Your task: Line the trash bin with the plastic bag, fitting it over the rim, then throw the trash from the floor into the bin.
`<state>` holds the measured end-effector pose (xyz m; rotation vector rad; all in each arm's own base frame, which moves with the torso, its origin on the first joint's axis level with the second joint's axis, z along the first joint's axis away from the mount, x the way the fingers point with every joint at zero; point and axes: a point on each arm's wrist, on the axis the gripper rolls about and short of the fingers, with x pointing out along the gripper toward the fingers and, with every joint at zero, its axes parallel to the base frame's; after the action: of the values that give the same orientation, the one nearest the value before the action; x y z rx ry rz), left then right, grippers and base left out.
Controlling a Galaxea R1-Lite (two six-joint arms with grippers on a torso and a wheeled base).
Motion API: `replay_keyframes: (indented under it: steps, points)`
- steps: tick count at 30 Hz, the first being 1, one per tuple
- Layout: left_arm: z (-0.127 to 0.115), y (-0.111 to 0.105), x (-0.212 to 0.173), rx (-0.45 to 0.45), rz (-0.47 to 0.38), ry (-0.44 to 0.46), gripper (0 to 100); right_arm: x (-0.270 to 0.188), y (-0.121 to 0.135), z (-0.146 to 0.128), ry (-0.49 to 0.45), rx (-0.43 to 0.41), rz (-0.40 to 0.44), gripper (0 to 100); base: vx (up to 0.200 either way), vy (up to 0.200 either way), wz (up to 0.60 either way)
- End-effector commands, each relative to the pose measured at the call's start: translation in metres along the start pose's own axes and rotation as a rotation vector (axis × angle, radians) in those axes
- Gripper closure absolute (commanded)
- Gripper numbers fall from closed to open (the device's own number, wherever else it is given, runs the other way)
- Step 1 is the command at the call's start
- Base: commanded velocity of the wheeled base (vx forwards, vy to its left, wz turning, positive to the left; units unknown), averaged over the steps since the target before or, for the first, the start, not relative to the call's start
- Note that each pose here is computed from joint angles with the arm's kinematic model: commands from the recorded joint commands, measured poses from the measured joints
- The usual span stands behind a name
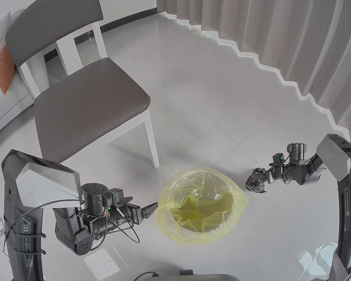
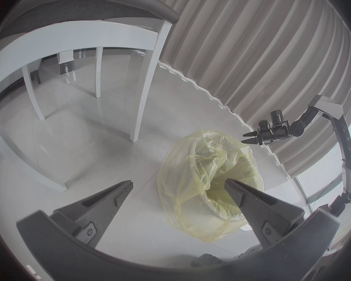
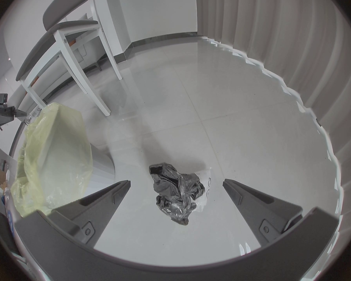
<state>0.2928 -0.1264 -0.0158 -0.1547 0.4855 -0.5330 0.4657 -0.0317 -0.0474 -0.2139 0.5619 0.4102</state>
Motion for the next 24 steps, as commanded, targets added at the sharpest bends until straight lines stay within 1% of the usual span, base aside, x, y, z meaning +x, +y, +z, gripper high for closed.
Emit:
replay_keyframes:
  steps: [1, 6, 10, 16, 17, 24]
  points:
    - [-0.001, 0.000, 0.000, 0.000, -0.002, 0.002, 0, 0.008, 0.001, -0.007, 0.007, 0.002, 0.005, 0, 0.000, 0.000, 0.00]
    - [0.000, -0.001, 0.000, 0.000, -0.002, -0.001, 0, 0.020, -0.001, -0.013, 0.001, -0.007, 0.007, 0, 0.000, 0.000, 0.00]
    - [-0.003, 0.000, -0.003, 0.000, 0.001, 0.000, 0, 0.023, -0.002, -0.013, -0.016, -0.009, 0.030, 0, 0.000, 0.000, 0.00]
    - [-0.006, 0.002, -0.003, 0.003, 0.003, -0.021, 0, 0.028, -0.003, -0.012, -0.014, -0.007, 0.032, 0, 0.000, 0.000, 0.00]
    - [-0.007, 0.002, -0.004, 0.002, 0.003, -0.018, 0, 0.029, -0.003, -0.014, -0.011, -0.005, 0.033, 100, 0.000, 0.000, 0.00]
    - [-0.007, 0.002, -0.004, 0.003, 0.001, -0.019, 0, 0.035, -0.002, -0.019, 0.001, 0.003, 0.040, 100, 0.000, 0.000, 0.00]
